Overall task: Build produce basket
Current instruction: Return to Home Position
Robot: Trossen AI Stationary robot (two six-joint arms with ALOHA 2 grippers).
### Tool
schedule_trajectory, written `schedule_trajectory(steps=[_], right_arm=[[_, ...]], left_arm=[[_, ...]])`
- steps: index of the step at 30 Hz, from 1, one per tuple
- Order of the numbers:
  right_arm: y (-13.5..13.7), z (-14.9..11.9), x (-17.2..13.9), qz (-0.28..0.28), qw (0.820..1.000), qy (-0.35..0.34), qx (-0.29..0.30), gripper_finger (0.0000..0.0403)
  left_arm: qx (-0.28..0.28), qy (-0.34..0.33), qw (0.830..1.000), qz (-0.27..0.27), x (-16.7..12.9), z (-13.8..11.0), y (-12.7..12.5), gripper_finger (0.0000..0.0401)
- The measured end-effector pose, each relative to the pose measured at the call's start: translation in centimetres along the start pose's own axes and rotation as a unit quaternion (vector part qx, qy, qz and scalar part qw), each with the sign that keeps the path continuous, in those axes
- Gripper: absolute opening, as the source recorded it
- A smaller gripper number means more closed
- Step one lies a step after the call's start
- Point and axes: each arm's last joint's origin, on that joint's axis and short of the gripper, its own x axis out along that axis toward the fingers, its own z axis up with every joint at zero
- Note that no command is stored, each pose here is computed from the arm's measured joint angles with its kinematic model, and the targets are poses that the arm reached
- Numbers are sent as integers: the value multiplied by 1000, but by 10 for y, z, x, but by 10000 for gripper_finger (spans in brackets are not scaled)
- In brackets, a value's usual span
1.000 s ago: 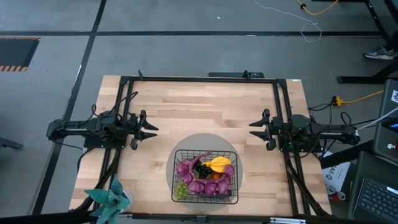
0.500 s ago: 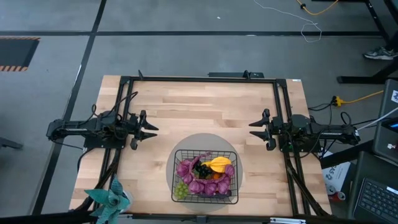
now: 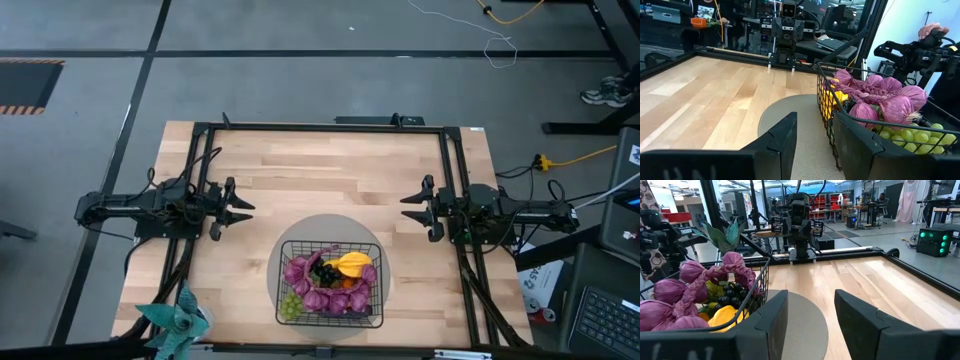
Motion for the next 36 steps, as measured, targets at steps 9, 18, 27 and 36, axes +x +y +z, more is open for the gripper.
schedule_trajectory(steps=[9, 18, 27, 36], right_arm=[[0, 2, 0, 1, 1000, -10, 0, 165], [0, 2, 0, 1, 1000, -9, 0, 165], [0, 2, 0, 1, 1000, -8, 0, 165], [0, 2, 0, 1, 1000, -8, 0, 165]], left_arm=[[0, 0, 1000, 0, 0, 0, 0, 122], [0, 0, 1000, 0, 0, 0, 0, 122], [0, 0, 1000, 0, 0, 0, 0, 122], [0, 0, 1000, 0, 0, 0, 0, 122]])
